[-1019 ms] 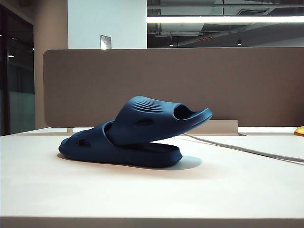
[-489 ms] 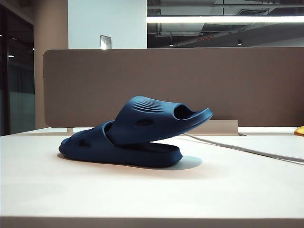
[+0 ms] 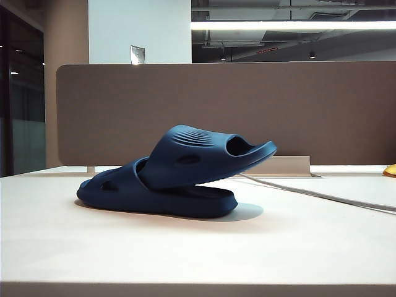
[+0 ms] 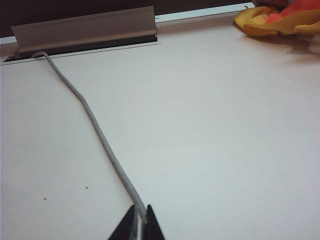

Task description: Interlock the pair of blue slippers on the table with their fronts facing up.

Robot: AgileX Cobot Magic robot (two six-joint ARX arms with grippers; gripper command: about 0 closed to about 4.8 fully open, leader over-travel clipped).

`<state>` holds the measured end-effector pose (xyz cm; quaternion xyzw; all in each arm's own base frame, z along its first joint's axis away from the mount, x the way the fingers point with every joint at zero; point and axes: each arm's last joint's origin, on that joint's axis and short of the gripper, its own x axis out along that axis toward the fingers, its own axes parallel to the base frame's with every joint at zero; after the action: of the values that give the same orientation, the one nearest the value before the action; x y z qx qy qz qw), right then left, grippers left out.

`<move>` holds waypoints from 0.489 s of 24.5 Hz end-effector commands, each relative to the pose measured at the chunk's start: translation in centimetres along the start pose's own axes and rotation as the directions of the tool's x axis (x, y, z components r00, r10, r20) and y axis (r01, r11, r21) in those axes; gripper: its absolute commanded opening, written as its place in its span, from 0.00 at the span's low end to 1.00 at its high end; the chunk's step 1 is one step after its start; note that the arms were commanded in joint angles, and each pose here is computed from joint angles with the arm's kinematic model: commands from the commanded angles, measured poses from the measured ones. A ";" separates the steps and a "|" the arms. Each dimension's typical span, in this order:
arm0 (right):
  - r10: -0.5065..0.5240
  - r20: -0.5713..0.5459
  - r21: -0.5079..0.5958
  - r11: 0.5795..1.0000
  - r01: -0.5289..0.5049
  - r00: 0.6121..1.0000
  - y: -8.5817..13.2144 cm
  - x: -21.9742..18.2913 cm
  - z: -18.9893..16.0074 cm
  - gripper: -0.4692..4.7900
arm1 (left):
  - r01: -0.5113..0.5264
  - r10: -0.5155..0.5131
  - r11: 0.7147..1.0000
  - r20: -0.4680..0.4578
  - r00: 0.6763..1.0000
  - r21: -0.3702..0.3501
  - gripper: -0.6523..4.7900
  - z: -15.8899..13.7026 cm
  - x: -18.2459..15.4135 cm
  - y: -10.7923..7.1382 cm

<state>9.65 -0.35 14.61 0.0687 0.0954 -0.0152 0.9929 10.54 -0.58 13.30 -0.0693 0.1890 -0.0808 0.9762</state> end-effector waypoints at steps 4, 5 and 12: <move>-0.008 0.008 -0.014 1.000 0.008 1.000 0.0 0.0 0.1 0.13 | 0.001 -0.001 1.000 0.005 1.000 -0.002 0.11 0.1 0.0 0.0; -0.007 0.008 -0.013 1.000 0.008 1.000 0.0 0.0 0.1 0.13 | 0.001 -0.001 1.000 0.005 1.000 -0.002 0.11 0.1 0.0 0.0; -0.007 0.009 -0.013 1.000 0.007 1.000 0.0 0.0 0.1 0.13 | 0.001 -0.001 1.000 0.005 1.000 -0.002 0.11 0.1 0.0 0.0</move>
<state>9.65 -0.36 14.62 0.0636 0.0950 -0.0168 0.9933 10.54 -0.58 13.30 -0.0693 0.1890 -0.0808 0.9762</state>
